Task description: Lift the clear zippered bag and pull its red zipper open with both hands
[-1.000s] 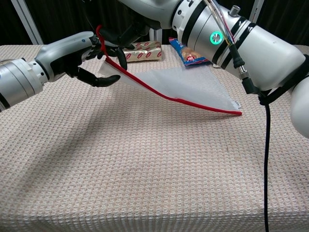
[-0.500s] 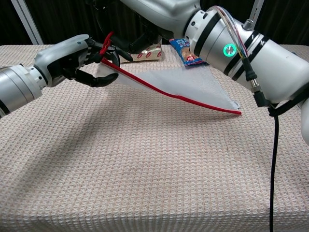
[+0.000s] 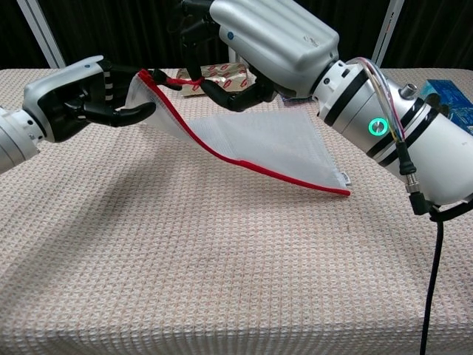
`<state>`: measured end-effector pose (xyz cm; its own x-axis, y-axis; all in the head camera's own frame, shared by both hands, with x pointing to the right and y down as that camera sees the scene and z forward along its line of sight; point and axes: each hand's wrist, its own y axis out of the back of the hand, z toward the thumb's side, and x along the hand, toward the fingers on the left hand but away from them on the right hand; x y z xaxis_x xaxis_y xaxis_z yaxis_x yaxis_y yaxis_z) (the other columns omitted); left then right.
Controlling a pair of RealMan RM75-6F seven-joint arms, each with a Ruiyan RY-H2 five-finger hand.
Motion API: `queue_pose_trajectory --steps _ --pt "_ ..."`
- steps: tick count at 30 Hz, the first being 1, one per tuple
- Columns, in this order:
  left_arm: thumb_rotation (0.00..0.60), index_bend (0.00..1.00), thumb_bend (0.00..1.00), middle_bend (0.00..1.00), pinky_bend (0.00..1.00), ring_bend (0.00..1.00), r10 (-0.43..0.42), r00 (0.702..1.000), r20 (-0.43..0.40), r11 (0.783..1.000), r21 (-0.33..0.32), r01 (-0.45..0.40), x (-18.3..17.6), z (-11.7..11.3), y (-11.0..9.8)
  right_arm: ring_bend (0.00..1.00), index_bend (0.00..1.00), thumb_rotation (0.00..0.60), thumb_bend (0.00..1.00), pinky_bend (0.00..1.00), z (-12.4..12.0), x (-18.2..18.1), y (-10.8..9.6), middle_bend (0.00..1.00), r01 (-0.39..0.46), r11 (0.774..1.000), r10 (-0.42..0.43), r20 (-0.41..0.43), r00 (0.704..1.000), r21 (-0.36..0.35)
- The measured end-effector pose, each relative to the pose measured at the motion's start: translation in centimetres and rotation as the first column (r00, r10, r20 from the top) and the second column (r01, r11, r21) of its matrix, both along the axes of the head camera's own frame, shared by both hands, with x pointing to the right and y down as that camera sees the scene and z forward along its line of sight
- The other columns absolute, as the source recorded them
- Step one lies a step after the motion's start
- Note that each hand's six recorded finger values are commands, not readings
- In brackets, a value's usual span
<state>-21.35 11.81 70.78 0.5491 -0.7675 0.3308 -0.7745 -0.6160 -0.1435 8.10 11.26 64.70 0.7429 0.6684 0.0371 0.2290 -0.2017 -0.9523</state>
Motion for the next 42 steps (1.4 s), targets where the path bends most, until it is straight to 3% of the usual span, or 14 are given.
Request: queue_pose_trajectory --steps 11,24,33,42 --pt "0.600 0.68 0.50 0.25 0.11 0.06 -0.050 0.994 -0.098 0.997 -0.066 0.044 0.0 -0.4 -0.4 0.00 0.83 0.600 0.49 0.00 0.8 -1.1 1.3 0.19 -0.004 1.000 0.004 0.009 1.000 0.020" --pt "0.600 0.68 0.51 0.24 0.11 0.06 -0.174 0.969 -0.174 0.981 -0.121 0.155 -2.2 -0.7 -1.8 0.00 0.83 0.600 0.49 0.00 1.1 1.6 2.1 0.19 -0.012 0.999 0.014 -0.041 0.999 0.048" --pt "0.600 0.68 0.52 0.24 0.11 0.06 -0.248 0.965 -0.090 0.966 -0.096 0.239 -5.7 0.3 -2.6 0.00 0.84 0.600 0.49 0.00 1.3 5.6 3.1 0.19 -0.008 0.998 0.015 -0.114 0.993 0.065" --pt "0.600 0.68 0.52 0.24 0.11 0.06 -0.278 0.959 0.062 0.959 -0.046 0.281 -8.8 1.8 -2.2 0.00 0.84 0.600 0.49 0.00 1.4 12.0 4.6 0.19 -0.042 0.998 0.051 -0.221 0.974 0.046"
